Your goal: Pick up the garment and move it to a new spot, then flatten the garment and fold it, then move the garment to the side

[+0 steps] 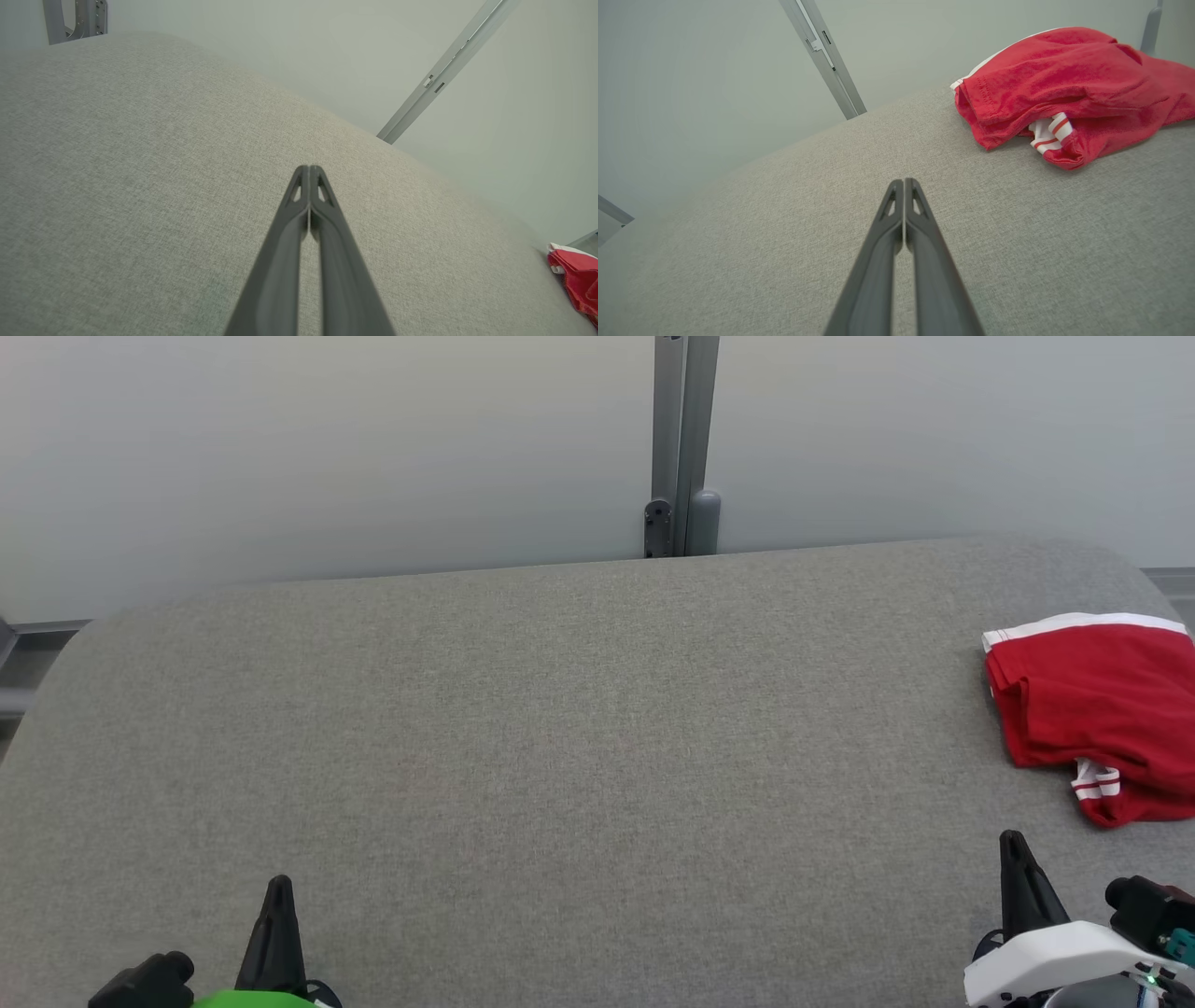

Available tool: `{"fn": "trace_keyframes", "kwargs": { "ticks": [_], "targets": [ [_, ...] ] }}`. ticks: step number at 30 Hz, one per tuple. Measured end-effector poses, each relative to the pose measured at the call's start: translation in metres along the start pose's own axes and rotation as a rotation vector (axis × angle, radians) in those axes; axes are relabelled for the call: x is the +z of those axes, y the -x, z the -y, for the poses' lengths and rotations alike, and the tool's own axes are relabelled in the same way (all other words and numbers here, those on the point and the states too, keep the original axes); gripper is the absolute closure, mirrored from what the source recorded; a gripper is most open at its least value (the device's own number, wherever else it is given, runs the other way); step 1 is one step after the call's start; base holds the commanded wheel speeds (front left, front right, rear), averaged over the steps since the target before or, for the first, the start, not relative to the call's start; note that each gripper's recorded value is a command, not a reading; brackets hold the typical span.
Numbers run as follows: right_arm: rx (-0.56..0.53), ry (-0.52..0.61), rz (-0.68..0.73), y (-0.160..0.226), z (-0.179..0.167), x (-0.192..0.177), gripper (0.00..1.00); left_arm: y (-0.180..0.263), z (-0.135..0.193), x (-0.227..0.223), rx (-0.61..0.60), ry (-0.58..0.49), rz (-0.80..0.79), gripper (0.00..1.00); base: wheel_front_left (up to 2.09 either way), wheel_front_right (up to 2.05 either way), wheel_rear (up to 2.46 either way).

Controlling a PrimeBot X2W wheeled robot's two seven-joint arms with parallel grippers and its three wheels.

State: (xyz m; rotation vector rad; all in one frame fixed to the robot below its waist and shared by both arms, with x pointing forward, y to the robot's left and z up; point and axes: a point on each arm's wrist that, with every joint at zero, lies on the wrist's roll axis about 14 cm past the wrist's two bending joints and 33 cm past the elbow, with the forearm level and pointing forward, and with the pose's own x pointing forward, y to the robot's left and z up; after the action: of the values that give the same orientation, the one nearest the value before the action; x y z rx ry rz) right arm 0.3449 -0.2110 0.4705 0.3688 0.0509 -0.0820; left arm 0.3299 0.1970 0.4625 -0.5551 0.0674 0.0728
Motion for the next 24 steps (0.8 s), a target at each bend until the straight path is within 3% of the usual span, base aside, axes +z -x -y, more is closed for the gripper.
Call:
{"fn": "trace_keyframes", "kwargs": {
  "ticks": [24],
  "targets": [
    [-0.015, -0.38, -0.002, -0.013, -0.004, 0.008, 1.0, -0.016, 0.001, 0.011, 0.017, 0.317, 0.003, 1.0, 0.0, 0.0, 0.0]
  ]
}}
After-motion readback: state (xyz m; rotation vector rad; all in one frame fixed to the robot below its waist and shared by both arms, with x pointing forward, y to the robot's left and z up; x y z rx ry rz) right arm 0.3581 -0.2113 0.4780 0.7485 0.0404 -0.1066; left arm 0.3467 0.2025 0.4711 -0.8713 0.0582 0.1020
